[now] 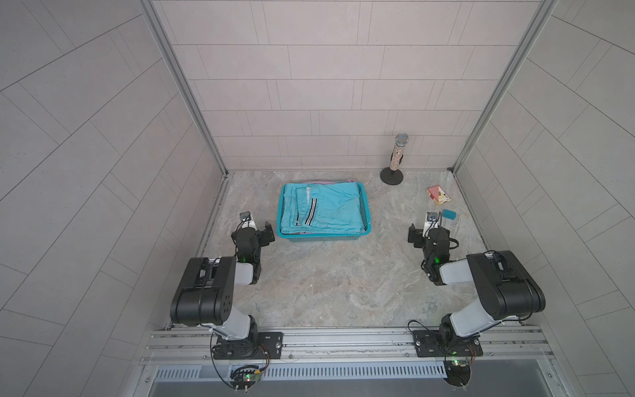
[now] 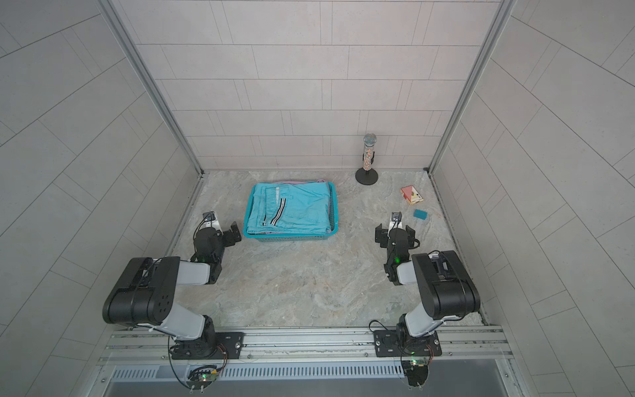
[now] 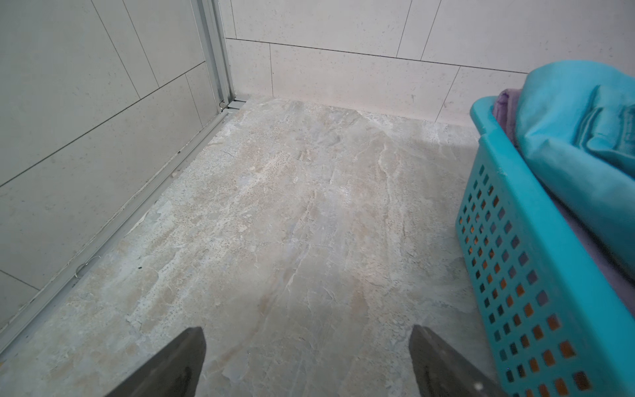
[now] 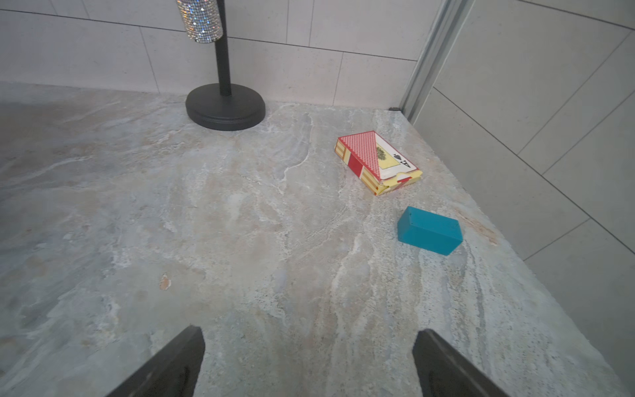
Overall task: Put the folded long pants in the basket
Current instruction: Reset both arms
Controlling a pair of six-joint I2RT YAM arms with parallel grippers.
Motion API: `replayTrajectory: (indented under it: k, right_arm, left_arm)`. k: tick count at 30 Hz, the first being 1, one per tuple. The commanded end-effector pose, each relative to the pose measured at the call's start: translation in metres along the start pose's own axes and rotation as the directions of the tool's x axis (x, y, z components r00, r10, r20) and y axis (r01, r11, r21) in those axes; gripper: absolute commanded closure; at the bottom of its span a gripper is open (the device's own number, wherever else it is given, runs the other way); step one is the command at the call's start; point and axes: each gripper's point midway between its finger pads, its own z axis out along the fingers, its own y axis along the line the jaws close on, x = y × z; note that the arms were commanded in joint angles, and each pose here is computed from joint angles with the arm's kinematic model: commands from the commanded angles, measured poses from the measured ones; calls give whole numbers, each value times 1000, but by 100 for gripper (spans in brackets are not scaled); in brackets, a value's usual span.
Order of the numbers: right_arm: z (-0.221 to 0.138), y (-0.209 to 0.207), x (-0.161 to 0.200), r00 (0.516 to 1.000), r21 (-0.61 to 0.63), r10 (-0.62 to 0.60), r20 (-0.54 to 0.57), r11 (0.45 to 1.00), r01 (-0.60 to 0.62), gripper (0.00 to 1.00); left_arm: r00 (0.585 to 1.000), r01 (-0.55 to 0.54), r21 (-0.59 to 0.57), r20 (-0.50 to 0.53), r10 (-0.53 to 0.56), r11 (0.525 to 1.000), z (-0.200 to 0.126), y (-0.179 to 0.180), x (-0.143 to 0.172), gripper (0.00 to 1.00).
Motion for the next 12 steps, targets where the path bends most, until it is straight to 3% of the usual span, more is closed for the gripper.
replayTrajectory:
  k: [1,12]
  right_arm:
    - [1,7,-11,1000,-38,-16,21,999,17,0]
    - [7,4,-11,1000,-44,11,6,999,-11,0]
  left_arm:
    - [1000,-7,7,22,7,1000,-1,0,-6,0]
    - [1000,-7,6,20,7,1000,-1,0,-6,0]
